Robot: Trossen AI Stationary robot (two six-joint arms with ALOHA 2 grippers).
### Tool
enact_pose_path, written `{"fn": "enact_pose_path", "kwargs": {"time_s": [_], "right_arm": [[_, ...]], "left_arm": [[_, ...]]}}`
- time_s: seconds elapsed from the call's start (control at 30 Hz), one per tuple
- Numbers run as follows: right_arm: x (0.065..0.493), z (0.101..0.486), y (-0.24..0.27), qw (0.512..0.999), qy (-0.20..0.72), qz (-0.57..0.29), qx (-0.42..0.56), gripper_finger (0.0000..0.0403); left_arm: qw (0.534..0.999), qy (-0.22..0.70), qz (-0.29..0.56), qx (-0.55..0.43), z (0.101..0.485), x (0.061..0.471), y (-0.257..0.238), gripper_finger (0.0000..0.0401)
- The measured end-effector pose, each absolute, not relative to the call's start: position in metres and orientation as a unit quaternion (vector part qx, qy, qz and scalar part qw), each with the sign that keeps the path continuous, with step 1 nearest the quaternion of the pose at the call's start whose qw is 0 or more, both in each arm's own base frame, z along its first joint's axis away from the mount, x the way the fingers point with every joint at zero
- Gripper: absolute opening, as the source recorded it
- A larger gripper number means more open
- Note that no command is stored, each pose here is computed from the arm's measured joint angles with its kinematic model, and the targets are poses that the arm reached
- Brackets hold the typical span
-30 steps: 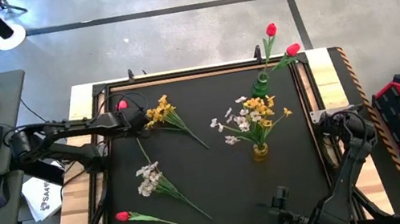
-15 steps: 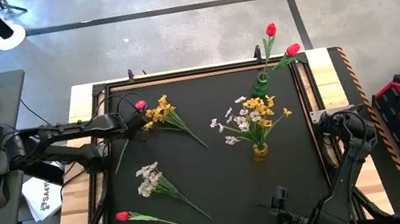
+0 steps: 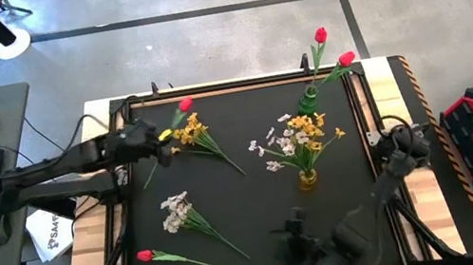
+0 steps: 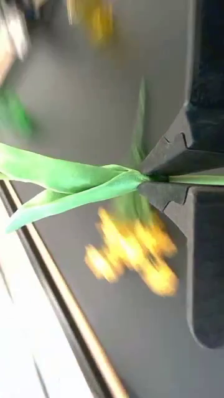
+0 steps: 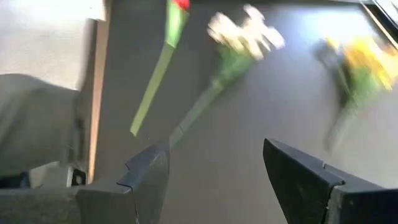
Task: Sort flowers into vase by color
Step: Put the top red flower into the green vase
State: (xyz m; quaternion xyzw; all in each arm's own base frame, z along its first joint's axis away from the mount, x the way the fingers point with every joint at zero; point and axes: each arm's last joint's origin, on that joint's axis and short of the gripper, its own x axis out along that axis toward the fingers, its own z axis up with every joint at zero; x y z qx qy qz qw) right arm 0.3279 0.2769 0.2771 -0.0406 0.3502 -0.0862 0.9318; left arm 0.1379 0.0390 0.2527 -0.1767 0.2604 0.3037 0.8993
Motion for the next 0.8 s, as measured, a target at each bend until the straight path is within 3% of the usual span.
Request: {"fn": "enact_pose_path", "kwargs": {"time_s": [0.17,0.47,0.6,0.8], "right_arm": [[0.370,0.295,0.259,0.959,0.271,-0.009,-0.084,0.0243],[0.416,0.312,0.198,0.976,0.190,-0.104,-0.029,0.0243],[0.425,0.313,0.175,0.970,0.171,-0.173,0.021,0.0243],[0.435,0.324,0.164,0.980,0.132,-0.148,0.004,0.0243]], "left_arm": [[0.972,0.146,0.137,-0.126,0.282,0.139,0.011,0.0003],[0.998,0.013,-0.065,0.023,0.302,0.153,-0.041,0.0003],[0.990,-0.024,-0.107,0.090,0.292,0.162,-0.060,0.0003],[0.992,-0.025,-0.051,0.113,0.283,0.177,-0.075,0.0003]]}}
